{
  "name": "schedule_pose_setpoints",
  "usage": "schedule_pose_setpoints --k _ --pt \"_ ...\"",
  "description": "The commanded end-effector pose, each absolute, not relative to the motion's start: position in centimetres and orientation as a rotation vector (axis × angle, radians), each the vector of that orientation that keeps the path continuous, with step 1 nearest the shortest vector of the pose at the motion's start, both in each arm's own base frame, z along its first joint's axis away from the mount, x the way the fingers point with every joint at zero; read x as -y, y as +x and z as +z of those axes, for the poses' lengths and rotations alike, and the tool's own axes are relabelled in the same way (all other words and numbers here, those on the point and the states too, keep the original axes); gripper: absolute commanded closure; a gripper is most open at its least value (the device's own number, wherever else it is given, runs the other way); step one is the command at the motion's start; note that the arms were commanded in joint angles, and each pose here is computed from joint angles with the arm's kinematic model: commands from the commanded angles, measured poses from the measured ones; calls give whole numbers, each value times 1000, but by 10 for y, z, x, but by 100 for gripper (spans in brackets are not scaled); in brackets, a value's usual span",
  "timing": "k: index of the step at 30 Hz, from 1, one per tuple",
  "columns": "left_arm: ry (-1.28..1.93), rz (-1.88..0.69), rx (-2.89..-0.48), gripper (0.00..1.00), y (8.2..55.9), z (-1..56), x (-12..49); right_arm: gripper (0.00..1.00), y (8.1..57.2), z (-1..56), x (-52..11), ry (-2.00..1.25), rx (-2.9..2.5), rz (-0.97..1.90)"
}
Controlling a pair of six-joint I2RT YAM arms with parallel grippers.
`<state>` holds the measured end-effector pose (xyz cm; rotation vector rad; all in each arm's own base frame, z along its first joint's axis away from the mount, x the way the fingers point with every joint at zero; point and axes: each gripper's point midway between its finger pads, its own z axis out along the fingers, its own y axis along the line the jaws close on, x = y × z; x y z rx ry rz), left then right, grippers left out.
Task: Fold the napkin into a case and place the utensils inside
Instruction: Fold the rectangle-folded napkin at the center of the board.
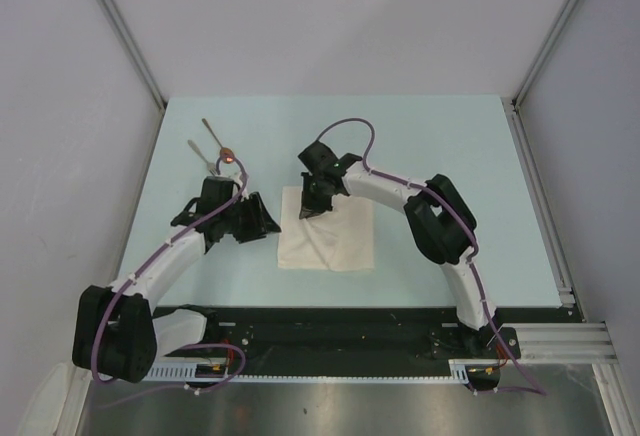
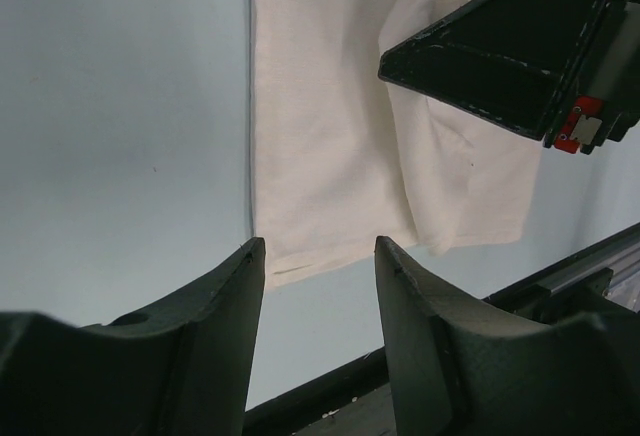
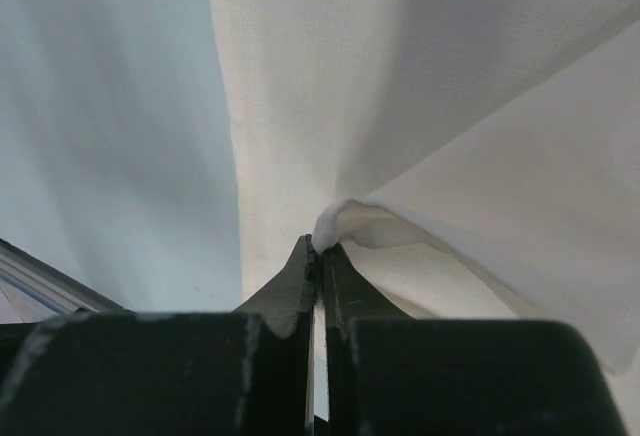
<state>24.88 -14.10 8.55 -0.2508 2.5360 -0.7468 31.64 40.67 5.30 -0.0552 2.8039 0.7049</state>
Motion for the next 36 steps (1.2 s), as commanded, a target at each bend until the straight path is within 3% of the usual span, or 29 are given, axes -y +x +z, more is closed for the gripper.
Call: schedule_pose_setpoints --k 1,26,36 --pt "-253 -731 -2484 46 255 93 137 100 334 76 -426 -32 -2722 793" --pt "-264 -761 -2499 47 245 84 139 100 343 63 -436 -38 -2740 822" --pt "-266 -755 -2495 47 245 85 138 95 344 58 -438 -37 -2749 823"
